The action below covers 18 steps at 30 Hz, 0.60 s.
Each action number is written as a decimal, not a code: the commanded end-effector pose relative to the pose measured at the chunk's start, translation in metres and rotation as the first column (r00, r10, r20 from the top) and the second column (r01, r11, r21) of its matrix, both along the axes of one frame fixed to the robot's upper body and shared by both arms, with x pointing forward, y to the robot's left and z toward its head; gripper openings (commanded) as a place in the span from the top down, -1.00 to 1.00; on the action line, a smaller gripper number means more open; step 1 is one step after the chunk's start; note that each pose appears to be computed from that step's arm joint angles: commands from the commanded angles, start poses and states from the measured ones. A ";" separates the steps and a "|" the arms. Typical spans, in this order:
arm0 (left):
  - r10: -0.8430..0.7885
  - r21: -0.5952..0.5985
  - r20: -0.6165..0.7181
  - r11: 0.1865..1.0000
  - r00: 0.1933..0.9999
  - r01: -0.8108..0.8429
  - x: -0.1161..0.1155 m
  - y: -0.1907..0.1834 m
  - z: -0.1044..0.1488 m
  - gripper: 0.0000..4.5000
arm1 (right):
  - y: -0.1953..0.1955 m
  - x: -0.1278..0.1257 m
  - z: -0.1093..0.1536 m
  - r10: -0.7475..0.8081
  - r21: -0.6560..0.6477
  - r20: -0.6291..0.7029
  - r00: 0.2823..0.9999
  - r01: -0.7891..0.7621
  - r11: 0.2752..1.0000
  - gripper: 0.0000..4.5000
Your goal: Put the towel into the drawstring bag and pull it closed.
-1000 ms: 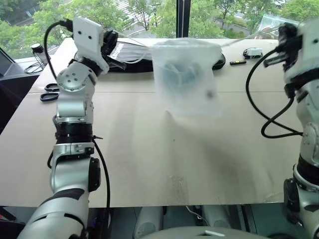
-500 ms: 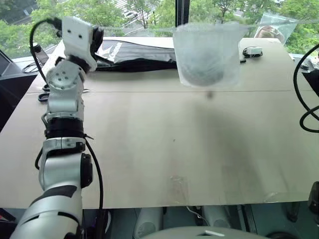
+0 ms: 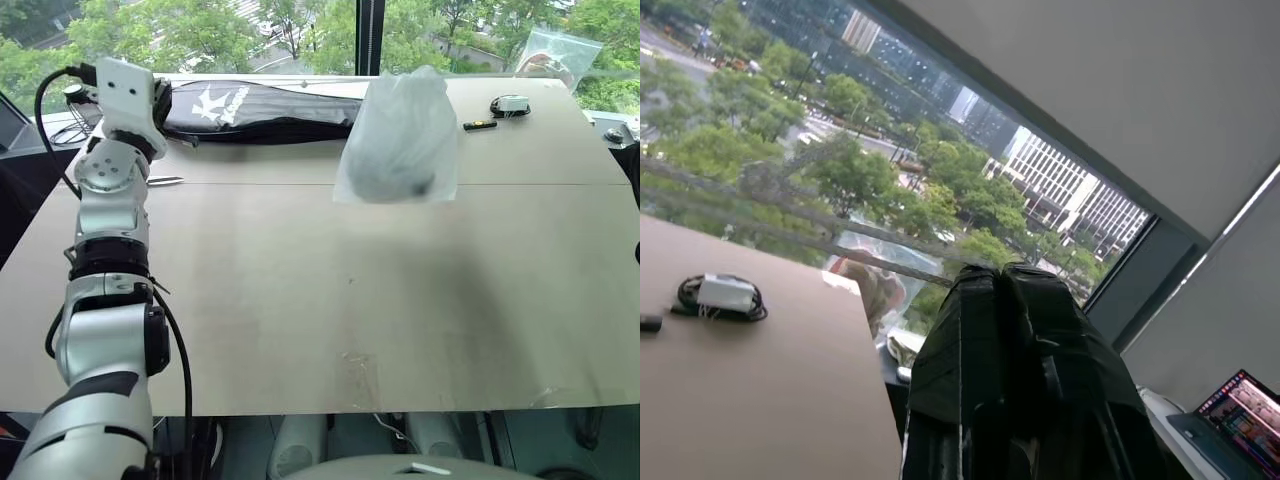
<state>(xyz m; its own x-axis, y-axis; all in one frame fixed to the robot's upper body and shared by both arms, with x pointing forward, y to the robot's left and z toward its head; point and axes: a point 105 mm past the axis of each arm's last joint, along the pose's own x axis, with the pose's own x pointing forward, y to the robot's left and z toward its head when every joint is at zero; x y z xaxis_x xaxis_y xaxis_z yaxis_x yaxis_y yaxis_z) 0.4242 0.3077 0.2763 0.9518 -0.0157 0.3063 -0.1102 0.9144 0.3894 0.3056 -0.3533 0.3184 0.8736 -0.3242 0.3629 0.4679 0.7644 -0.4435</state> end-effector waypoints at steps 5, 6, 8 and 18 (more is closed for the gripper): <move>0.320 -0.164 -0.063 0.931 0.945 -0.326 -0.038 0.101 -0.021 0.98 | -0.100 -0.074 0.020 -0.397 0.131 0.107 0.912 0.383 0.914 1.00; 0.263 -0.171 -0.038 0.949 0.964 -0.265 -0.034 0.089 -0.016 0.98 | -0.093 -0.068 0.022 -0.353 0.119 0.106 0.930 0.341 0.933 1.00; 0.054 -0.214 0.016 0.976 0.998 -0.049 -0.023 0.051 -0.008 0.98 | -0.061 -0.044 0.018 -0.133 0.111 0.064 0.989 0.125 0.986 1.00; -0.510 -0.279 -0.143 0.843 0.848 0.460 -0.042 -0.102 -0.081 0.98 | 0.138 -0.009 -0.092 0.666 0.305 -0.260 0.699 -0.595 0.744 1.00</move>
